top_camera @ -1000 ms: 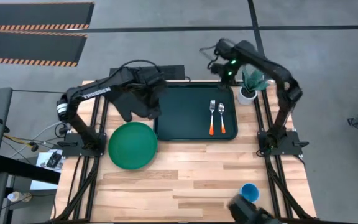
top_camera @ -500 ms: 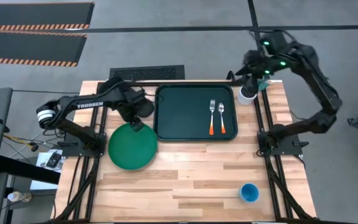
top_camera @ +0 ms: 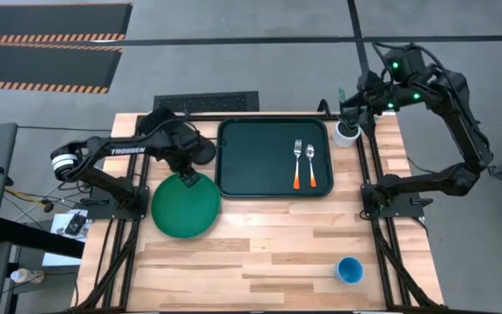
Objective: Pick and place plate/cup/fork/spoon on tray
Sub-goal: Put the green plate on the black tray to the left of the orange fork
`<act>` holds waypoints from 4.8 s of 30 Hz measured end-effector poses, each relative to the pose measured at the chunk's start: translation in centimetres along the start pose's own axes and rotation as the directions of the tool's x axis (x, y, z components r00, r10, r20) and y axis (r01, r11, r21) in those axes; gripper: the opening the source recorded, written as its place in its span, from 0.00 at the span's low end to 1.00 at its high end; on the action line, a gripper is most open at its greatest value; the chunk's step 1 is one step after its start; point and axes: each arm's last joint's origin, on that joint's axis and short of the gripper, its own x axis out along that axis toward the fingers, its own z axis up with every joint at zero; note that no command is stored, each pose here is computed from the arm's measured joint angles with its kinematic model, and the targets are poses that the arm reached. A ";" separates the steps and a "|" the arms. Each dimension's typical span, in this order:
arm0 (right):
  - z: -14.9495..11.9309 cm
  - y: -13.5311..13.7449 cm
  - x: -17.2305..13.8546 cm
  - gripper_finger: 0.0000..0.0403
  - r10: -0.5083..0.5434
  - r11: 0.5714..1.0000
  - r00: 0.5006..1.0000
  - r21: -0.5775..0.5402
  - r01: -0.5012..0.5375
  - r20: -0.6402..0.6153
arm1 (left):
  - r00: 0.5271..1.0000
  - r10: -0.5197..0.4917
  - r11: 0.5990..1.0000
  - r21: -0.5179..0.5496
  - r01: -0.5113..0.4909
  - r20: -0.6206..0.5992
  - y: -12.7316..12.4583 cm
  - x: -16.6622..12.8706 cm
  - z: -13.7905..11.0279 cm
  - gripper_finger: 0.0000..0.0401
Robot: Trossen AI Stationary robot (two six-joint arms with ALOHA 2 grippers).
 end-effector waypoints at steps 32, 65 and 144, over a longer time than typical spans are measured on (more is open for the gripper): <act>-1.0 -0.5 1.7 0.49 0.027 0.997 0.996 0.078 -0.020 -0.090 | 0.998 -0.061 0.997 0.056 0.062 -0.020 1.1 1.7 -0.9 0.09; -1.0 -0.5 1.7 0.45 0.026 0.997 0.996 0.076 -0.019 -0.089 | 0.888 -0.193 0.626 -0.644 0.439 0.418 -0.7 -9.9 -3.1 0.00; -1.0 -0.5 1.7 0.42 0.027 0.997 0.996 0.073 -0.020 -0.090 | 0.866 -0.249 0.519 -0.695 0.497 0.433 -4.0 1.5 7.6 0.26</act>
